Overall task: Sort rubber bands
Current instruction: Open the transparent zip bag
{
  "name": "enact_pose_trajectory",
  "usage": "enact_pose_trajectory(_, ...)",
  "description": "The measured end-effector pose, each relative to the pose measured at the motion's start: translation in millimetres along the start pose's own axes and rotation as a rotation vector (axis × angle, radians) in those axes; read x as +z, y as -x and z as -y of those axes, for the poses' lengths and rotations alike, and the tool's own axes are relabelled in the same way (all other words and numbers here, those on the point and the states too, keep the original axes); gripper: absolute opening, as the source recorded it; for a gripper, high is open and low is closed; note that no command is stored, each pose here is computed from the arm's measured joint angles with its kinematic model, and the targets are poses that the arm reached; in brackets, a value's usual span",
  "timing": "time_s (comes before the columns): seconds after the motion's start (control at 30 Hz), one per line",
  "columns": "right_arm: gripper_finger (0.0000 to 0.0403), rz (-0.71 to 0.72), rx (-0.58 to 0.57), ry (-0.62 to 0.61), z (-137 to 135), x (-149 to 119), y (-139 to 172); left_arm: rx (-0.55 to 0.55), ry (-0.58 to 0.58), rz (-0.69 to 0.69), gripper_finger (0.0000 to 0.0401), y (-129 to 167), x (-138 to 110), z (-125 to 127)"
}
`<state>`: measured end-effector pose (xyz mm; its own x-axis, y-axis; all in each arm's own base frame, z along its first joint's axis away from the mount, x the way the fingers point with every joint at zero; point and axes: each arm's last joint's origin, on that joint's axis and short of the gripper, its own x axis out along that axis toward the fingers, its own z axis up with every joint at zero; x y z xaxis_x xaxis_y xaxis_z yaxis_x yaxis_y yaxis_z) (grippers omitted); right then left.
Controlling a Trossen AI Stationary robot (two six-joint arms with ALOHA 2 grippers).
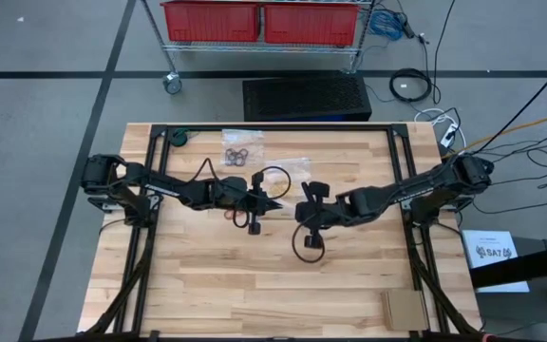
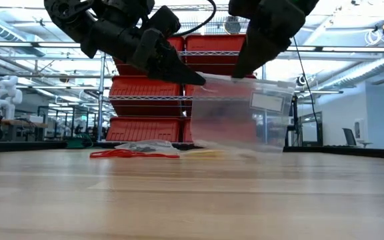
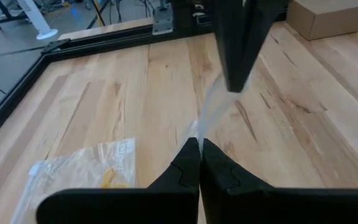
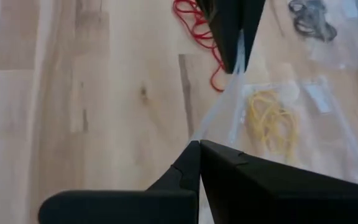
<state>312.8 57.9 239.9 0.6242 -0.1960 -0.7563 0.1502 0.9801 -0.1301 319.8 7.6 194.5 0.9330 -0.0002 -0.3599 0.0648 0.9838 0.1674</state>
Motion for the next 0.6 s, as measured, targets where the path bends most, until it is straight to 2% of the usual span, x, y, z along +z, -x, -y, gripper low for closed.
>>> enact_pose_trajectory(0.1,0.0,-0.031,0.034,-0.083,3,-1,-1,0.001,0.001,0.002,0.0,0,0,0)
enact_pose_trajectory(0.23,0.0,-0.041,-0.002,-0.15,11,-1,-4,-0.001,0.005,0.005,0.0,0,0,0)
enact_pose_trajectory(0.4,0.0,-0.022,-0.06,-0.145,20,1,-7,-0.019,0.024,0.008,0.0,0,1,2)
enact_pose_trajectory(0.6,0.0008,0.043,-0.022,-0.126,27,10,-9,-0.031,0.021,0.025,0.0,0,5,5)
